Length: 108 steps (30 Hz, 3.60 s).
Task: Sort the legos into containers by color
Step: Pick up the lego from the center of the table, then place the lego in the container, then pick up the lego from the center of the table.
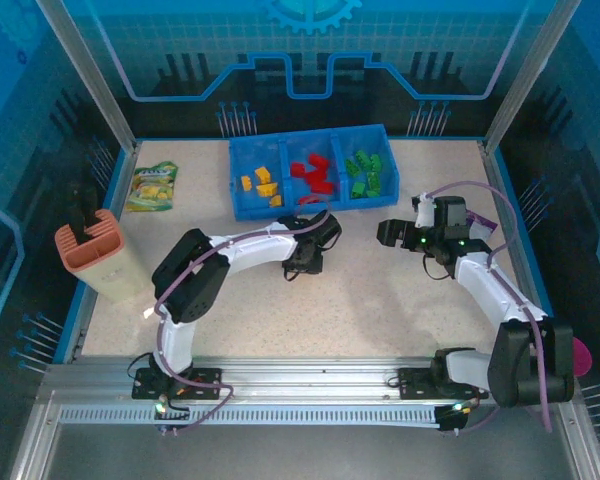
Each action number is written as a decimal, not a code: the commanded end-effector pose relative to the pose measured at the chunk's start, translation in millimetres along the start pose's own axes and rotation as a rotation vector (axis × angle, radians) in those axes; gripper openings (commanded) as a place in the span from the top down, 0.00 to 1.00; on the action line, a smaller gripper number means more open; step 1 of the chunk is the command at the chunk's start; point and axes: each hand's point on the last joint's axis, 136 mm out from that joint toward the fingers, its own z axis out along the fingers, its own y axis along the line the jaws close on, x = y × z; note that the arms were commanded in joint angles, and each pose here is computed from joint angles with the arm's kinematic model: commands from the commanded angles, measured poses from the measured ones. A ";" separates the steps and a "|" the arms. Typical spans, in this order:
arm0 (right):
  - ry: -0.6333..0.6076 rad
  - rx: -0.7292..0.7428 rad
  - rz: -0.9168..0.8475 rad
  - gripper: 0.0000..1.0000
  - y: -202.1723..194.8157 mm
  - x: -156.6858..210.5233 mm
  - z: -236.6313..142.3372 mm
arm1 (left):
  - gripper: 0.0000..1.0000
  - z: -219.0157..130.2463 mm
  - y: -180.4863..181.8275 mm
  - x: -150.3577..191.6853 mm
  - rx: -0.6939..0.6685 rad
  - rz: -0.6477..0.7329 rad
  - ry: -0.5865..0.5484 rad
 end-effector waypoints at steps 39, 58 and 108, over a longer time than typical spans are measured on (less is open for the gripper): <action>0.039 0.012 -0.002 0.01 -4.8 8.8 3.8 | 0.80 -22.1 124.7 -294.9 0.053 -0.259 -0.425; 0.060 -0.002 -0.010 0.00 -1.0 11.1 10.4 | 0.50 -75.8 119.3 -290.5 0.115 -0.212 -0.478; 0.003 -0.101 -0.118 0.00 29.1 4.3 13.3 | 0.19 14.3 25.3 -123.4 -0.081 -0.002 -0.210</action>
